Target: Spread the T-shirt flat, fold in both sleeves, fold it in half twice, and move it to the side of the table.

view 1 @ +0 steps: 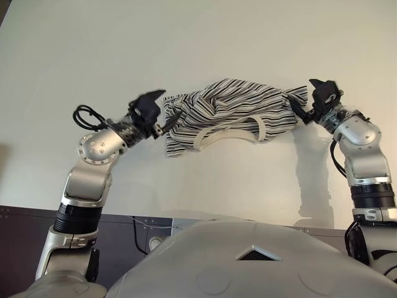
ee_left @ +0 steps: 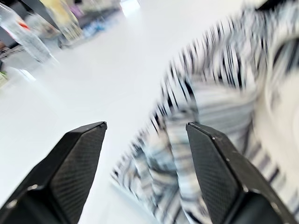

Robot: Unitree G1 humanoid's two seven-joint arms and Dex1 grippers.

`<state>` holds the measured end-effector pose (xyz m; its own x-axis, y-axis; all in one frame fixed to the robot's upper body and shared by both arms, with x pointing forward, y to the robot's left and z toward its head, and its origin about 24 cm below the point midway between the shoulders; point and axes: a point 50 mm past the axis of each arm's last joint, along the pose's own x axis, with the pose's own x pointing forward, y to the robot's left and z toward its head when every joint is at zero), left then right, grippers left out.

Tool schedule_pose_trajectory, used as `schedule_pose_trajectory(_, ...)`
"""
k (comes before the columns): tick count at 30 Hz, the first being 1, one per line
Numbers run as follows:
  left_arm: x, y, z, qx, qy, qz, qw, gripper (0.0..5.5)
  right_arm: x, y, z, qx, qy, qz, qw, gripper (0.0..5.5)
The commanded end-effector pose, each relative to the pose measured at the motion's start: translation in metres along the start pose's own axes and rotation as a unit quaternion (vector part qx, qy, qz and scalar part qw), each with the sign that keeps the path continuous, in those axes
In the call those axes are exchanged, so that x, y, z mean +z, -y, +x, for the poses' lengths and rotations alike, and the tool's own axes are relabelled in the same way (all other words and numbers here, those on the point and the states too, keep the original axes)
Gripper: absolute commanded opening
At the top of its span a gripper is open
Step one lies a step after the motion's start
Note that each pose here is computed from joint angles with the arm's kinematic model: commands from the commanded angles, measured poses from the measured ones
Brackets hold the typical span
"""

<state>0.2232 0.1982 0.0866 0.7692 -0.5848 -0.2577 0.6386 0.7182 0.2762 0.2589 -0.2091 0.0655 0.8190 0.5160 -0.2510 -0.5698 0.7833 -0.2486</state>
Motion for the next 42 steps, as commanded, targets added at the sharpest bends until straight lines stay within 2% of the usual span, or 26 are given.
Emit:
schedule_pose_trajectory(1, -0.005, -0.003, -0.008, -0.008, -0.035, -0.015, 0.999, 3.14, 0.010, -0.014, 0.002, 0.064, -0.015, -0.004, 0.998, 3.38)
schedule_pose_trajectory(3, -0.027, 0.009, -0.008, -0.036, -0.096, 0.015, 0.995, 3.14, -0.013, -0.022, 0.006, 0.074, -0.088, -0.068, 0.991, 3.38)
schedule_pose_trajectory(5, -0.051, 0.031, -0.016, -0.073, -0.152, 0.034, 0.985, 3.14, -0.038, -0.028, -0.013, 0.114, -0.154, -0.113, 0.975, 3.38)
schedule_pose_trajectory(8, -0.068, 0.052, -0.035, -0.100, -0.187, 0.032, 0.977, 3.14, -0.054, -0.027, -0.049, 0.166, -0.201, -0.139, 0.955, 3.38)
schedule_pose_trajectory(10, -0.072, 0.049, -0.039, -0.087, -0.193, 0.029, 0.977, 3.14, -0.061, -0.021, -0.051, 0.153, -0.217, -0.151, 0.952, 3.38)
schedule_pose_trajectory(13, -0.074, 0.038, -0.037, -0.077, -0.190, 0.046, 0.978, 3.14, -0.065, -0.020, -0.041, 0.127, -0.220, -0.157, 0.954, 3.38)
schedule_pose_trajectory(17, -0.038, 0.022, -0.043, -0.064, -0.100, -0.036, 0.992, 3.14, -0.075, -0.022, -0.043, 0.114, -0.235, -0.162, 0.952, 3.38)
schedule_pose_trajectory(19, -0.033, 0.025, -0.050, -0.088, -0.097, -0.062, 0.989, 3.14, -0.079, -0.022, -0.044, 0.113, -0.242, -0.164, 0.950, 3.38)
schedule_pose_trajectory(25, -0.050, 0.046, -0.049, -0.142, -0.149, -0.039, 0.978, 3.14, -0.077, -0.025, -0.034, 0.115, -0.230, -0.170, 0.951, 3.38)
schedule_pose_trajectory(30, -0.070, 0.043, -0.031, -0.104, -0.209, 0.008, 0.972, 3.14, -0.076, -0.026, -0.031, 0.116, -0.227, -0.172, 0.952, 3.38)
schedule_pose_trajectory(32, -0.079, 0.044, -0.038, -0.128, -0.250, 0.060, 0.958, 3.14, -0.078, -0.024, -0.035, 0.114, -0.232, -0.173, 0.950, 3.38)
schedule_pose_trajectory(35, -0.091, 0.027, -0.051, -0.124, -0.309, 0.122, 0.935, 3.14, -0.082, -0.011, -0.046, 0.108, -0.255, -0.194, 0.941, 3.38)
schedule_pose_trajectory(38, -0.114, -0.008, -0.059, -0.042, -0.373, 0.147, 0.915, 3.14, -0.077, -0.003, -0.054, 0.130, -0.246, -0.191, 0.941, 3.38)
schedule_pose_trajectory(42, -0.127, -0.023, -0.065, 0.035, -0.380, 0.141, 0.914, 3.14, -0.070, 0.001, -0.047, 0.161, -0.228, -0.198, 0.940, 3.38)
